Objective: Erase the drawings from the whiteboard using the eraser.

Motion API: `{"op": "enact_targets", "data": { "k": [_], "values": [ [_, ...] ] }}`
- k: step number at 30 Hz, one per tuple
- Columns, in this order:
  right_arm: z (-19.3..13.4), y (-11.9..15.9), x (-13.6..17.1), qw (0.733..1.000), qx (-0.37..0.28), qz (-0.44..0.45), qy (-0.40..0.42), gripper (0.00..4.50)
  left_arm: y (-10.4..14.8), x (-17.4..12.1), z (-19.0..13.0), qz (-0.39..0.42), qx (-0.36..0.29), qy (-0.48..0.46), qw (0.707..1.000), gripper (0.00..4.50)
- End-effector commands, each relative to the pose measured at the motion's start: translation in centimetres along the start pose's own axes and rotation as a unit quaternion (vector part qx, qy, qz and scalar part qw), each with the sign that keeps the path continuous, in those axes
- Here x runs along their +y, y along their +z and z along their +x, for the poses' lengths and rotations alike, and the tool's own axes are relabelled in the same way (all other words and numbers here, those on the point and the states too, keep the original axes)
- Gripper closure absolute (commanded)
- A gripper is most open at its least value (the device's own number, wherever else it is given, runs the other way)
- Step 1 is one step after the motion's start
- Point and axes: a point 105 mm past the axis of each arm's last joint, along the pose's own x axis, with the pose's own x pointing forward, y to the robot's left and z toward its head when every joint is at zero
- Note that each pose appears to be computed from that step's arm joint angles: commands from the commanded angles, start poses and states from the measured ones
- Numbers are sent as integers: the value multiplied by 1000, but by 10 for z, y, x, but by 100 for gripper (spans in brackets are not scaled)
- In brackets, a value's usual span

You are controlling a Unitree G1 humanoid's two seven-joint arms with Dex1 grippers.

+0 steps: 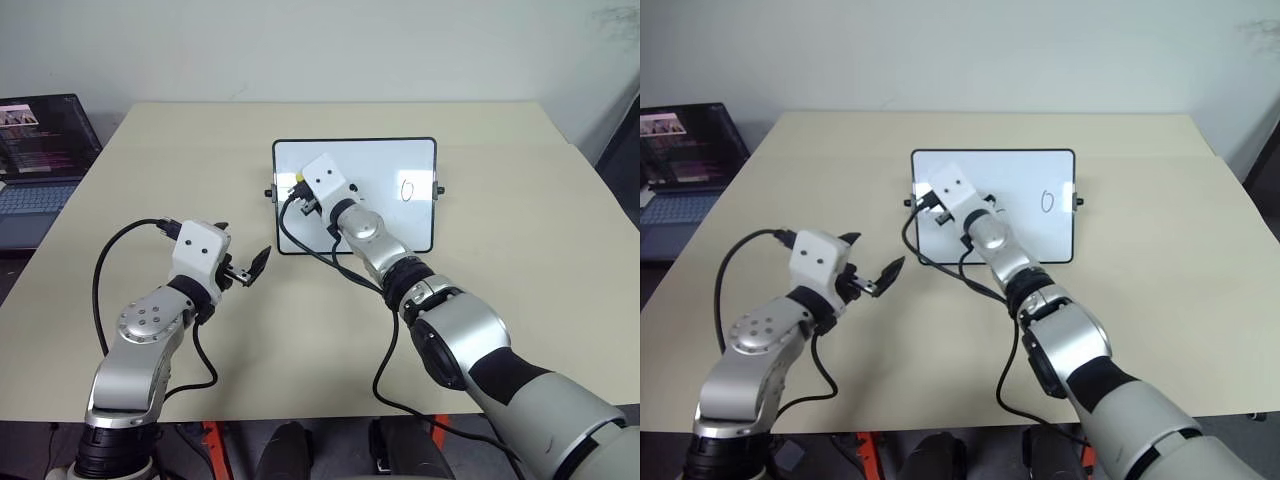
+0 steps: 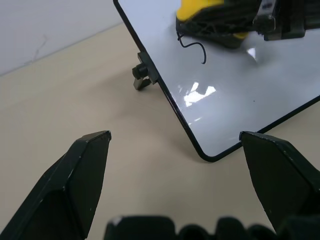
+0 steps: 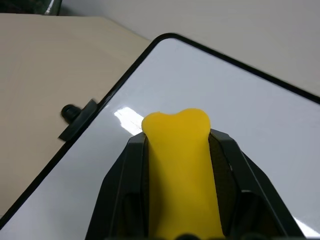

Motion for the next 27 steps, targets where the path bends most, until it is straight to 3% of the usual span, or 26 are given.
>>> {"op": "enact_targets", "data": {
  "k": [1, 10, 18, 24, 27],
  "values": [
    [-4, -18, 24, 999, 24, -6, 36, 322, 15, 8, -7, 19, -21, 14, 1000, 0],
    [-12, -36, 44, 996, 35, -19, 75, 322, 17, 6, -5, 17, -23, 13, 1000, 0],
    [-17, -41, 38, 996, 29, -23, 77, 322, 17, 2, 0, 15, -26, 4, 1000, 0],
    [-16, -26, 25, 998, -1, -15, 66, 322, 18, 1, 3, 14, -28, 1, 1000, 0],
    [-12, -6, 15, 998, -33, -4, 53, 322, 18, 0, 4, 13, -29, -2, 999, 0]
  ]
}}
